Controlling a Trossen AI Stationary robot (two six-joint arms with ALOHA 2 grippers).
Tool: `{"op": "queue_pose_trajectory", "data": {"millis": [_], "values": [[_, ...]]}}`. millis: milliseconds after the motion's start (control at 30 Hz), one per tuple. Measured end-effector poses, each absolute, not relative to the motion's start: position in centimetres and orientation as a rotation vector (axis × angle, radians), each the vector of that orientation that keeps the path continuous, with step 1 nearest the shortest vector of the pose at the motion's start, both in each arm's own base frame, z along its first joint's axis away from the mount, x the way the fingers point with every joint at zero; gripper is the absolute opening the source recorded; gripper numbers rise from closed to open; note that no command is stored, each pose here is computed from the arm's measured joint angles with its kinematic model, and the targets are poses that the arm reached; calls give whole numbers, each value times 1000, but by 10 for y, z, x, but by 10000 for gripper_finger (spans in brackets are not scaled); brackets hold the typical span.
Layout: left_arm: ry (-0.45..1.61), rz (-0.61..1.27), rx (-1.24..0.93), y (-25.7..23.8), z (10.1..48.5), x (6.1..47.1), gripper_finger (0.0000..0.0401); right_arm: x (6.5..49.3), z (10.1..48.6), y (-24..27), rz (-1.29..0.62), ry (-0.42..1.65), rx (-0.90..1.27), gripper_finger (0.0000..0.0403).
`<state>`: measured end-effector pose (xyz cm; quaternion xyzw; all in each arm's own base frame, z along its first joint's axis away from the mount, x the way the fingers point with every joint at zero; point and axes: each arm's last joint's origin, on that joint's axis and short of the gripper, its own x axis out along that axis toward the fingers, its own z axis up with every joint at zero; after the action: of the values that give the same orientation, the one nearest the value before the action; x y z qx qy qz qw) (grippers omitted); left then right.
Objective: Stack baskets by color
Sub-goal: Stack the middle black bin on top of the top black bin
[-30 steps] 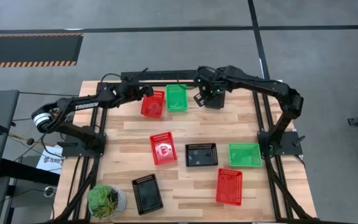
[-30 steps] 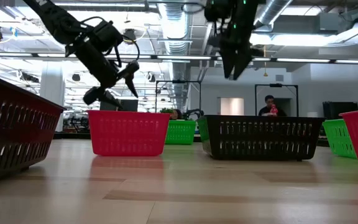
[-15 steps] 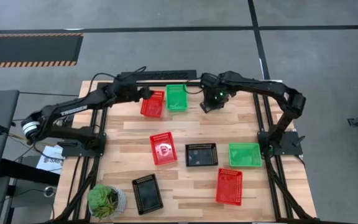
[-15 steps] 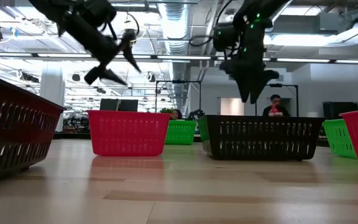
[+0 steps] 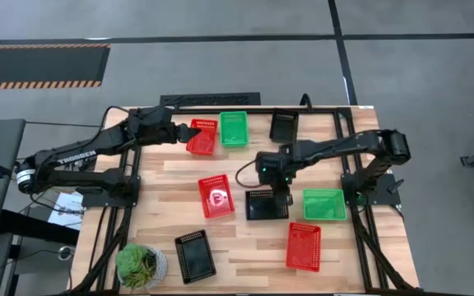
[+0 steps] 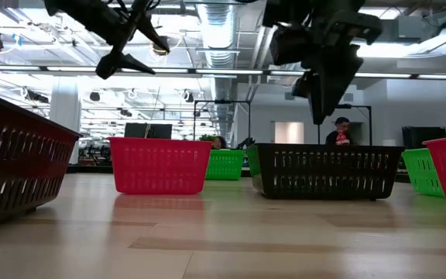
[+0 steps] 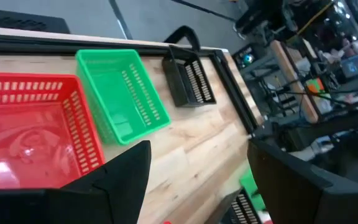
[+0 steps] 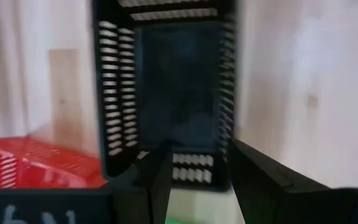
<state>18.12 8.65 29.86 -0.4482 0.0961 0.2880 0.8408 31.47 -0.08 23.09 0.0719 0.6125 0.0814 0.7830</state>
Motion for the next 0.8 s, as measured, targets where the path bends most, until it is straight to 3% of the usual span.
{"op": "queue_pose_trajectory", "data": {"millis": [500, 800], "values": [[280, 642, -976, 84, 292, 178, 256, 343, 167, 1, 183, 1449, 133, 175], [281, 643, -972, 84, 291, 177, 256, 341, 170, 0, 158, 1460, 167, 165]]}}
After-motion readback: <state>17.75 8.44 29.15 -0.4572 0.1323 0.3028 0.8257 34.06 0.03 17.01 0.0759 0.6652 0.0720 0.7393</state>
